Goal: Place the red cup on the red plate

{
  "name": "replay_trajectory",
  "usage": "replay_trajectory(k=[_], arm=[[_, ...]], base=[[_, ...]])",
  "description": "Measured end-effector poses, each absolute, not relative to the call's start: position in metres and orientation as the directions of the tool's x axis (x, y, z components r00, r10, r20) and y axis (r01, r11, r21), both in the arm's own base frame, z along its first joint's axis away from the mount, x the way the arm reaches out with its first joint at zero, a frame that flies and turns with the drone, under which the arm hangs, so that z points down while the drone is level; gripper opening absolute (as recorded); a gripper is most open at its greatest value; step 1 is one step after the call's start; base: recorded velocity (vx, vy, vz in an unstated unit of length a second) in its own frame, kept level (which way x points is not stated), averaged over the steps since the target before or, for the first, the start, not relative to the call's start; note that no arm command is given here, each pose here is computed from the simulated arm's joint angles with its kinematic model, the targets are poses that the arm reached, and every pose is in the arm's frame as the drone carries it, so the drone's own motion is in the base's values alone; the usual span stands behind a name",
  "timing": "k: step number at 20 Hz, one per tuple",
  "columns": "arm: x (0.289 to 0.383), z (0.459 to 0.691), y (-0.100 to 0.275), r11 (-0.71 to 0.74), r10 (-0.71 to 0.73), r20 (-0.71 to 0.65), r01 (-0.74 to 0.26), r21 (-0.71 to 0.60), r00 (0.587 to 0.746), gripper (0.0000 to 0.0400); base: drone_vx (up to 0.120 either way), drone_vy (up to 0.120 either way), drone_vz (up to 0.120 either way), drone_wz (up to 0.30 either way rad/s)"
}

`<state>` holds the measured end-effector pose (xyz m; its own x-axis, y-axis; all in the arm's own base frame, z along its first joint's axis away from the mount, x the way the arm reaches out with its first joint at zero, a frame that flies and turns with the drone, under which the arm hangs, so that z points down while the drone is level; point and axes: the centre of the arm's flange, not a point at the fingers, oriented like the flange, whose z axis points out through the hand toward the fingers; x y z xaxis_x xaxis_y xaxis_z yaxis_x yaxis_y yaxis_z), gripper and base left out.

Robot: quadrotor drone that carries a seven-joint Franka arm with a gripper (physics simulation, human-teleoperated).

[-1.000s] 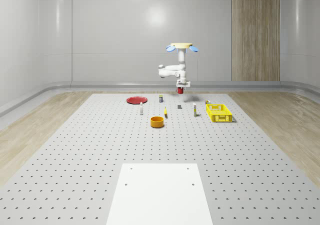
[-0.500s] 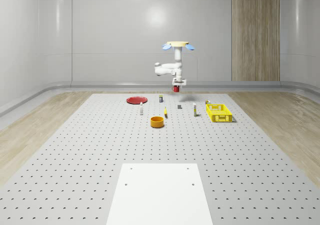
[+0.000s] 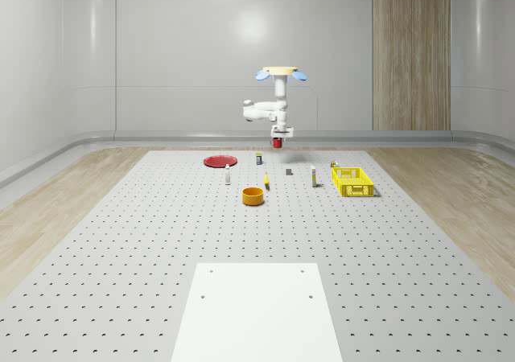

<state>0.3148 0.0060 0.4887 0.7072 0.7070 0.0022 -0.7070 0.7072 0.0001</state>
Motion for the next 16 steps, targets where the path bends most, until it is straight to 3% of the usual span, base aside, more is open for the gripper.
replay_trajectory(k=[16], arm=[[0.3148,0.4887,0.0060,0.707,0.707,0.002,-0.707,0.000,0.707,0.0100]], base=[[0.000,-0.120,0.000,0.000]])
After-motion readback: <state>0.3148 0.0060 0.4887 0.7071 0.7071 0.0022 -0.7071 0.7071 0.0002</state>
